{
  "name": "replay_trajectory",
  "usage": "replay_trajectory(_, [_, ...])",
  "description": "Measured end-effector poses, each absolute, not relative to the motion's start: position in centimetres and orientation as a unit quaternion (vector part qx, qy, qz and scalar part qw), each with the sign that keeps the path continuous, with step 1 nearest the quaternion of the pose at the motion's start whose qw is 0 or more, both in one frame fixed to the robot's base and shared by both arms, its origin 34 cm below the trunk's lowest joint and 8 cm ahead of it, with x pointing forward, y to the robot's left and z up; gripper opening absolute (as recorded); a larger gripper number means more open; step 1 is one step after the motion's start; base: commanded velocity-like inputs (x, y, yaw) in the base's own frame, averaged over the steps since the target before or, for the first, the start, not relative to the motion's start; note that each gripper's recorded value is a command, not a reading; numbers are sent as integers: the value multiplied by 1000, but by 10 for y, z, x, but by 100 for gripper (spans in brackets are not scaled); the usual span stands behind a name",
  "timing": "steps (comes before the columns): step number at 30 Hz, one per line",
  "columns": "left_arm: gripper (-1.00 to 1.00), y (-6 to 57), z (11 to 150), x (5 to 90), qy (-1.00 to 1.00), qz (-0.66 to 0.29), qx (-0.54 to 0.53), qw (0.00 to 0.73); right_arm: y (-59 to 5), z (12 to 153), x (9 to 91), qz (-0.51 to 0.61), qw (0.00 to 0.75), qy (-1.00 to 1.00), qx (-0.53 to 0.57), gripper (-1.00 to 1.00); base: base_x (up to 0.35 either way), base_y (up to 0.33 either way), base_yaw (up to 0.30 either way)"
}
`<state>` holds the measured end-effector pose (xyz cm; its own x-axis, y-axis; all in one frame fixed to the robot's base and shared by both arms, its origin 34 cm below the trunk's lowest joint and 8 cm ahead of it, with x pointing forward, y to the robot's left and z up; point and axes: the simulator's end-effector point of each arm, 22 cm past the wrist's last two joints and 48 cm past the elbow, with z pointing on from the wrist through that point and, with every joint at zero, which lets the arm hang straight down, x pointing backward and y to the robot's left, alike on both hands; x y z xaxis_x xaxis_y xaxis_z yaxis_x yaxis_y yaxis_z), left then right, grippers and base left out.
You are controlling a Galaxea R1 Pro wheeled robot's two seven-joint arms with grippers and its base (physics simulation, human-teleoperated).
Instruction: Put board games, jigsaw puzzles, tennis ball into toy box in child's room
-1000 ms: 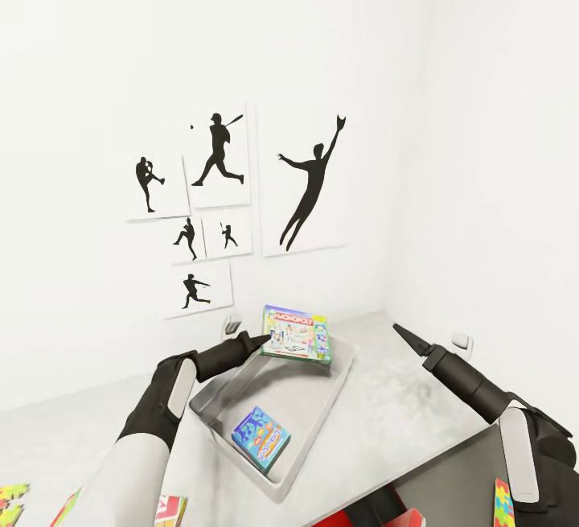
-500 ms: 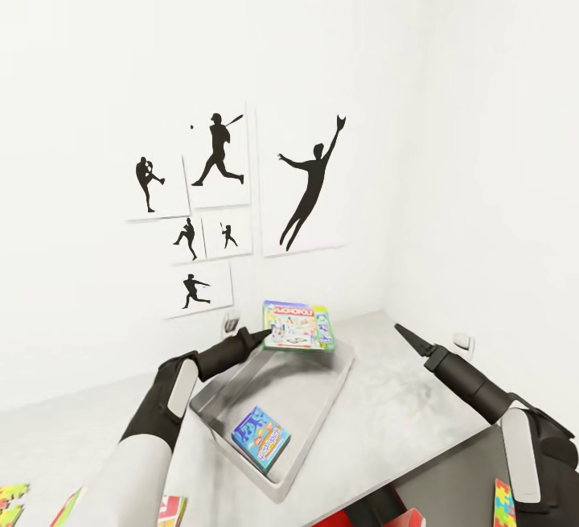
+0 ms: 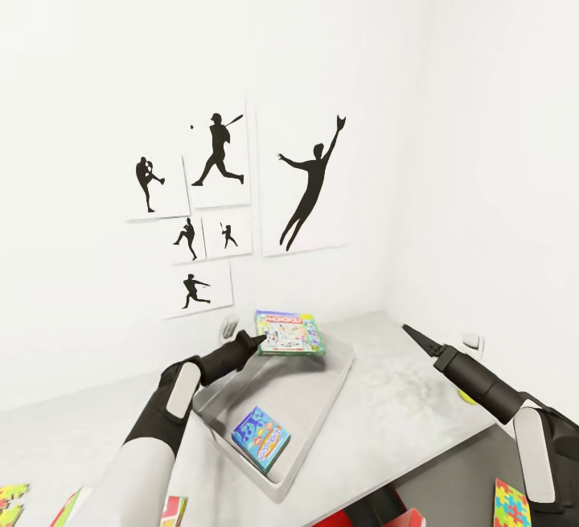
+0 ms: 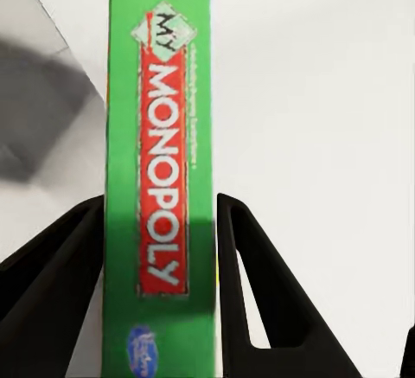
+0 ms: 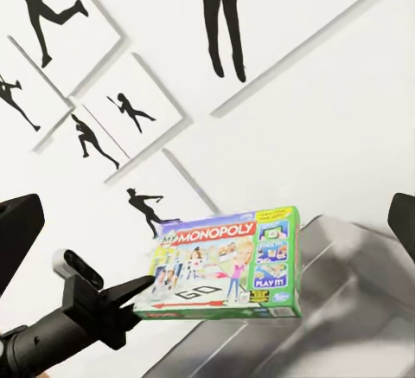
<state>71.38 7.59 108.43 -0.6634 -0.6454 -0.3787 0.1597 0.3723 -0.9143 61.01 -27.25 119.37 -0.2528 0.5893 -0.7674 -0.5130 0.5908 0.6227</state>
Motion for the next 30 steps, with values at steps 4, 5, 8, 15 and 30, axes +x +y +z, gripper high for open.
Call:
replay_trajectory(4, [-100, 79, 1061, 714, 757, -513, -193, 356, -273, 1194, 610, 451, 610, 650, 29, 100, 0, 0, 0])
replay_trajectory(5, [-100, 80, 1057, 714, 760, -509, -198, 352, -272, 1194, 610, 452, 610, 650, 29, 100, 0, 0, 0])
replay_trajectory(8, [-100, 80, 1054, 714, 762, -506, -205, 348, -272, 1194, 610, 452, 610, 650, 29, 100, 0, 0, 0])
replay_trajectory(15, [-100, 73, 1036, 707, 772, -505, -213, 323, -273, 1193, 610, 451, 610, 651, 29, 100, 0, 0, 0])
replay_trajectory(30, [-100, 65, 1029, 703, 755, -529, -244, 299, -273, 1193, 610, 451, 610, 651, 30, 100, 0, 0, 0])
